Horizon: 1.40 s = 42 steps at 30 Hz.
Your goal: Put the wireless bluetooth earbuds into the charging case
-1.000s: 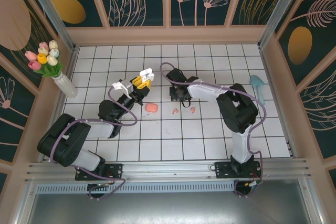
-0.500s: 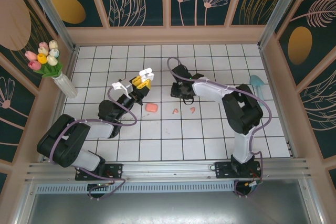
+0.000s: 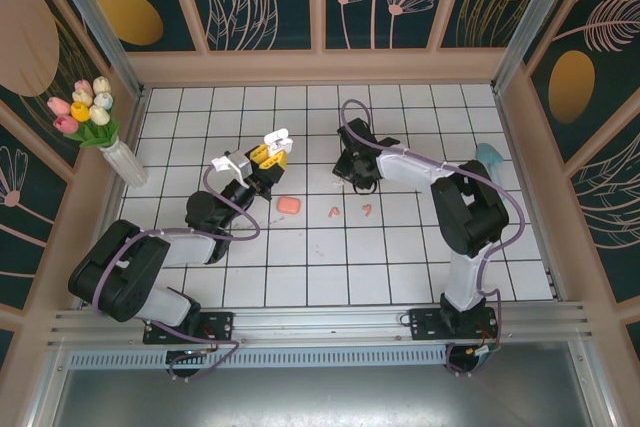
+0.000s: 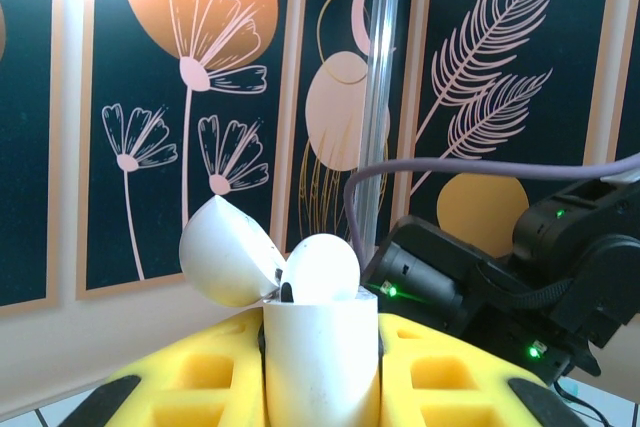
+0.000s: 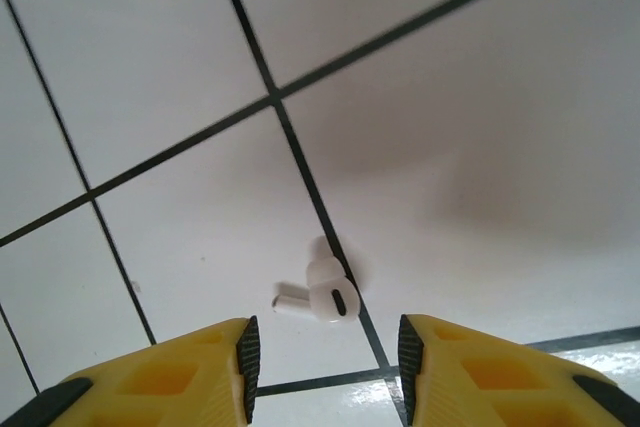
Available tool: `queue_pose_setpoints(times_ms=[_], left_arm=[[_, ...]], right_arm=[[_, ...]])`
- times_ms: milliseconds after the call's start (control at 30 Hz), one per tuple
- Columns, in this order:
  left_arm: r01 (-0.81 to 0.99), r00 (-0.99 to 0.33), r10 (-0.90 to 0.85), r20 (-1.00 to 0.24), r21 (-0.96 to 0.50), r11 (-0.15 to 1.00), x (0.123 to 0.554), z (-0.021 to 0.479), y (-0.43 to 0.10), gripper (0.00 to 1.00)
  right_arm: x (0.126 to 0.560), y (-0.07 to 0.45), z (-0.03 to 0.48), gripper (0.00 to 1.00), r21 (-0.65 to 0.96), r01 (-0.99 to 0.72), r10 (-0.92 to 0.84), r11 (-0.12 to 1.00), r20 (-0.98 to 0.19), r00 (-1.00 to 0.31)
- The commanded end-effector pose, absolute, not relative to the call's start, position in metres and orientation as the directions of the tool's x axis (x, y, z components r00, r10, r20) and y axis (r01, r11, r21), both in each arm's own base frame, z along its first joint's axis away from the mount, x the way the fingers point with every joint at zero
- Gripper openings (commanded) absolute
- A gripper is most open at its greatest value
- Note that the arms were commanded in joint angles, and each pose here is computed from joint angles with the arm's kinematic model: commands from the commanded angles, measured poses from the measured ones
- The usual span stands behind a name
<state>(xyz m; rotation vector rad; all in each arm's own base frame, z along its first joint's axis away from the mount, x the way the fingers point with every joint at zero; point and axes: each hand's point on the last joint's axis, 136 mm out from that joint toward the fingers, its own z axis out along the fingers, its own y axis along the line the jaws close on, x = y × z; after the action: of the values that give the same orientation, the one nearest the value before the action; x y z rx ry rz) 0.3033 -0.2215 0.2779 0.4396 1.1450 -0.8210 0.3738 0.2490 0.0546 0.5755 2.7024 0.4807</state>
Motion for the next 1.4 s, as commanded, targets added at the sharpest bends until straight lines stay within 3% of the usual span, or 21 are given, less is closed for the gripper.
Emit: queue_pose_setpoints(times_ms=[0,233,1067,1367], left_arm=[[0.773,0.342,-0.441,-0.83,-0.019,0.635,0.282,0.328,-0.21,0.0],[0.774,0.34,-0.443,-0.829,-0.021,0.633,0.283,0.328,-0.211,0.0],[0.772,0.343,-0.449,-0.825,-0.024,0.635,0.284,0.326,-0.21,0.0],[0.774,0.339,-0.453,-0.825,-0.028,0.632,0.284,0.325,-0.21,0.0]], right_arm=[[0.369,0.252,0.053,0.43,0.459,0.432,0.555,0.776,-0.172,-0.814],[0.371,0.26,0.048,0.39,0.516,0.473,0.608,0.714,-0.122,-0.784],[0.367,0.261,0.019,0.36,0.477,0.488,0.597,0.731,-0.1,-0.796],[0.369,0.255,0.006,0.3,0.433,0.494,0.592,0.754,-0.123,-0.796]])
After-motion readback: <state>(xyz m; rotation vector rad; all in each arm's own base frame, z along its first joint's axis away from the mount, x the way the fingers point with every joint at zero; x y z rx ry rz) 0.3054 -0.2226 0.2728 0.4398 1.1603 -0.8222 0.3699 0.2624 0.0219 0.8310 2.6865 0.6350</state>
